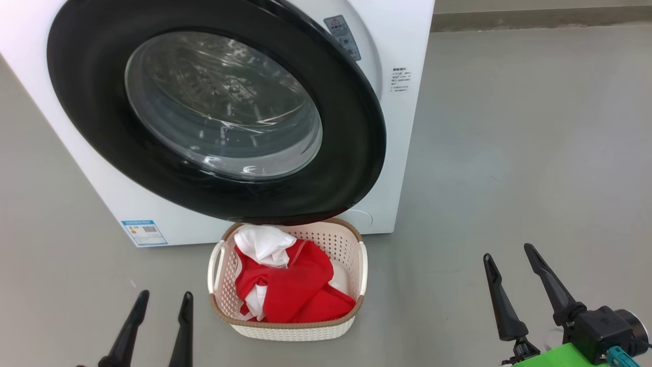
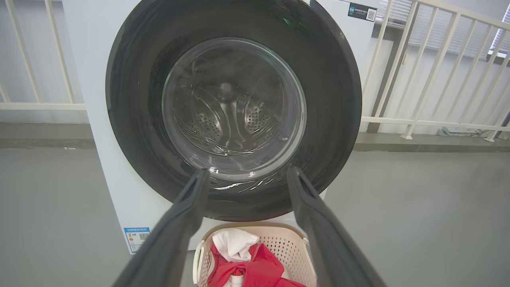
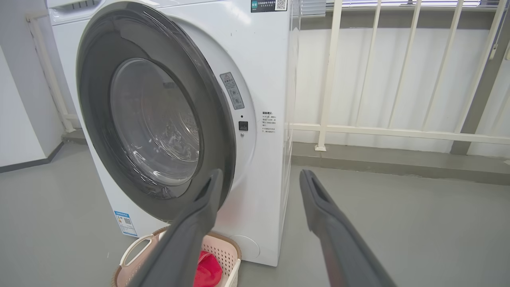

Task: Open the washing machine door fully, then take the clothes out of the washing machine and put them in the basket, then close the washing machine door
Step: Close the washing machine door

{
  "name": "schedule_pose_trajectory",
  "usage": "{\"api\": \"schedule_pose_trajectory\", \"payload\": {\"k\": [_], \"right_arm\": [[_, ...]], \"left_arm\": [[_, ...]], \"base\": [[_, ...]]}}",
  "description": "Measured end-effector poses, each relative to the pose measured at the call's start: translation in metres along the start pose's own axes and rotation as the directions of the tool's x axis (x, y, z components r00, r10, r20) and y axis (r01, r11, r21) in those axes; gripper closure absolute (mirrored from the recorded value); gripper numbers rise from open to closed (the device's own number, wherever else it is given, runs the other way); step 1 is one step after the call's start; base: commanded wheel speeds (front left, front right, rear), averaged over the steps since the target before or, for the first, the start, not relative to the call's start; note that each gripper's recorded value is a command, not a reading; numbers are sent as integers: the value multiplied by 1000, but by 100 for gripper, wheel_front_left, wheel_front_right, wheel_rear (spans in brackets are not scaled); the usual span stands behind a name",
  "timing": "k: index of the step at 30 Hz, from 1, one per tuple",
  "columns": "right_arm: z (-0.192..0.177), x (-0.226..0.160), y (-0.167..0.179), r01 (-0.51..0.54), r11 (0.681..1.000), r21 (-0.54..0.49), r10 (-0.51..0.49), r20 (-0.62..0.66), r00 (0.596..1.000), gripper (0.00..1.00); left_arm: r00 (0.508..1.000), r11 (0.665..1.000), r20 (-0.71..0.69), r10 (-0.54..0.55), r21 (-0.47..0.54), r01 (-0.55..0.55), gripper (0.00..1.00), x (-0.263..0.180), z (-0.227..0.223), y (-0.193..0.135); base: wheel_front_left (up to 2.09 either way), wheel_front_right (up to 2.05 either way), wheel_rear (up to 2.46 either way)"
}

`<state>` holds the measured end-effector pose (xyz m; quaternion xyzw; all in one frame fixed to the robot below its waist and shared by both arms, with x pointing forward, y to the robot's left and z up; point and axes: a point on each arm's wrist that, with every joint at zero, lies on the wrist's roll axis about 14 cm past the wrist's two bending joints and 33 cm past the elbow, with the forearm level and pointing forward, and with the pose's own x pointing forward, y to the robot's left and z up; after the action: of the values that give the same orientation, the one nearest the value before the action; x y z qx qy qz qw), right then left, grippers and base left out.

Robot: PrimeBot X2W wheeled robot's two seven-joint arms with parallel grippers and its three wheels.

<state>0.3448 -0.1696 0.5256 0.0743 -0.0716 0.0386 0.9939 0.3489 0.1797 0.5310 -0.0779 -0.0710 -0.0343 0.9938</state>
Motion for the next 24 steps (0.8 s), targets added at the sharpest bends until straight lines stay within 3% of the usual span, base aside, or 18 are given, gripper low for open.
{"api": "schedule_pose_trajectory", "payload": {"k": [3, 6, 9, 24], "right_arm": [[-2, 2, 3, -10, 1000, 2, 10, -4, 1000, 0], [-5, 5, 7, -24, 1000, 5, 24, -12, 1000, 60], [-7, 10, 13, -43, 999, 10, 43, -18, 999, 98], [-10, 76, 87, -271, 962, 33, 270, 16, 963, 100]], "left_arm": [[1000, 1000, 1, -5, 5, 5, 0, -1, 0, 0], [1000, 1000, 3, -4, 3, 4, 0, -2, 1, -1], [1000, 1000, 11, -8, 1, 8, 0, -2, 3, -3], [999, 1000, 35, 13, 14, -13, 0, 1, 10, -1]], "base": [[0, 0, 0], [0, 0, 0], [0, 0, 0], [0, 0, 0]]}}
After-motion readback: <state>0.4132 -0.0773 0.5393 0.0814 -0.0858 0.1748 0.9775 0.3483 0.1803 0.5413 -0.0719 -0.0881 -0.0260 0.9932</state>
